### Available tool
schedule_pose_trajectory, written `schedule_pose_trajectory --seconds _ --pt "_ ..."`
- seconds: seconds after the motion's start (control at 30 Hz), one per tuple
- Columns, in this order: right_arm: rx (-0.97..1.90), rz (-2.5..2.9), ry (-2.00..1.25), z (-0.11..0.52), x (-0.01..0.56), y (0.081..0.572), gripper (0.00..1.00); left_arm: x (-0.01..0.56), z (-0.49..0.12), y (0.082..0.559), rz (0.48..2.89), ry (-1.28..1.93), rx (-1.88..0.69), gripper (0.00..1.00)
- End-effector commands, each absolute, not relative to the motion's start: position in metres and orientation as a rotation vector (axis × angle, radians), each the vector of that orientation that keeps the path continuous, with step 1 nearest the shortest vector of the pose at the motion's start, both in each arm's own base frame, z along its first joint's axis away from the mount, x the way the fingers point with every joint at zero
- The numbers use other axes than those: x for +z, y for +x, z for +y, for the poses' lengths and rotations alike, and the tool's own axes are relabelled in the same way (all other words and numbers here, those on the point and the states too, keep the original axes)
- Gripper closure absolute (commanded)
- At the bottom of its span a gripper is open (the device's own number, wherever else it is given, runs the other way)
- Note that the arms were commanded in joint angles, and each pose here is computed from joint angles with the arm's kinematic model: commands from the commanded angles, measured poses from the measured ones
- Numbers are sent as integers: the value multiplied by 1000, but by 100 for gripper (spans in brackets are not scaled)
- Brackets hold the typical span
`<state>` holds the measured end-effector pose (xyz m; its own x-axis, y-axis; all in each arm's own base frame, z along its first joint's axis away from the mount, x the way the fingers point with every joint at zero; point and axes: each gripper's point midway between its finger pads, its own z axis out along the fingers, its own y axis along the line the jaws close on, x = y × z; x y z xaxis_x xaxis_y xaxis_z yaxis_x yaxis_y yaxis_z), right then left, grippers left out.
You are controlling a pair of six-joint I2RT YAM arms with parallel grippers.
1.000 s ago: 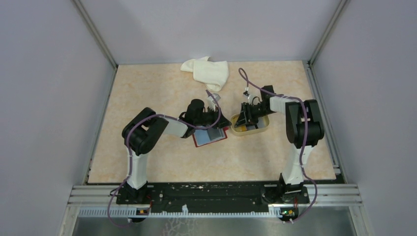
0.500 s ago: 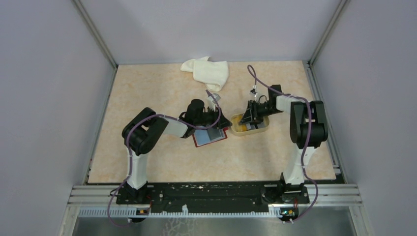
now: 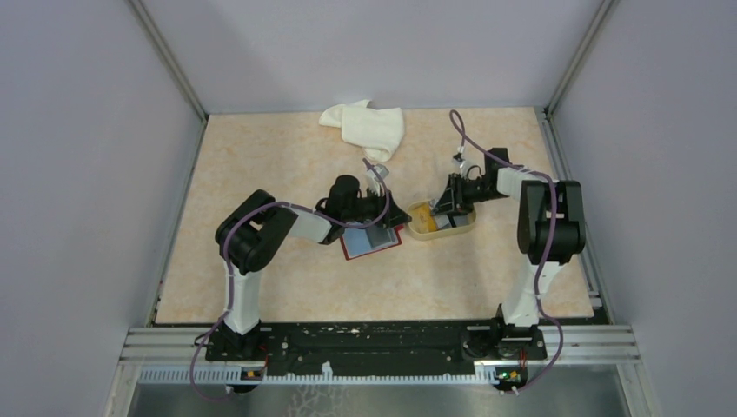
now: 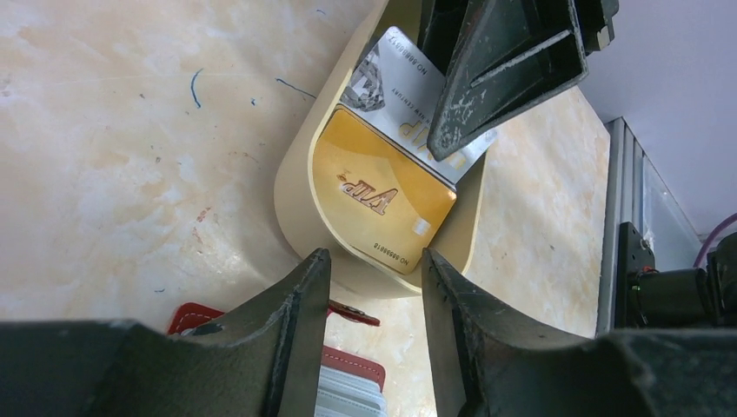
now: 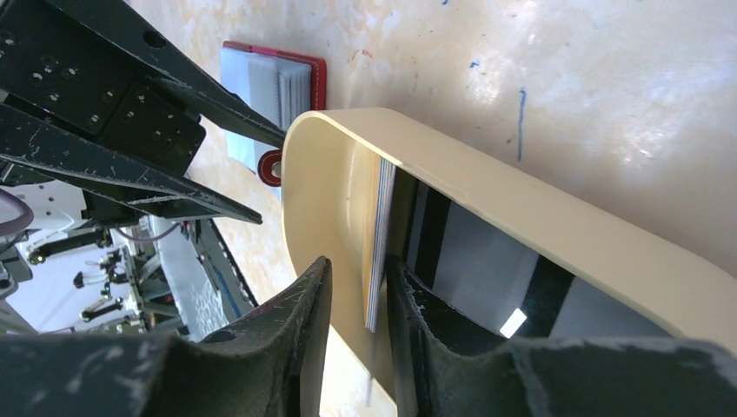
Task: Put the credit cards into the card holder
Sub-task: Pick up the credit card from the storage box.
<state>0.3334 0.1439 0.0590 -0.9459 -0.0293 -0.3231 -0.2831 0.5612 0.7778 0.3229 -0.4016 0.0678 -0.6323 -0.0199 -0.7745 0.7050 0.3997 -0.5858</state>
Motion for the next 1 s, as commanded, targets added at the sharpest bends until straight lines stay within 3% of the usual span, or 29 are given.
schedule_pose_trajectory --seconds 0.0,0.2,0.47,0.73,0.97 --pt "1291 2427 -286 133 86 349 73 77 -400 323 1882 595 -1301 50" --pt "1236 2445 -259 125 83 352 81 81 -396 324 1864 587 -1297 50" --pt "1120 2435 -268 113 90 358 100 92 -382 326 1813 555 -1268 48" --pt "1050 2372 -314 106 110 359 100 117 -360 325 1700 530 -1213 41" --pt "1276 2121 -511 133 153 337 100 149 -337 310 1546 550 -1172 29"
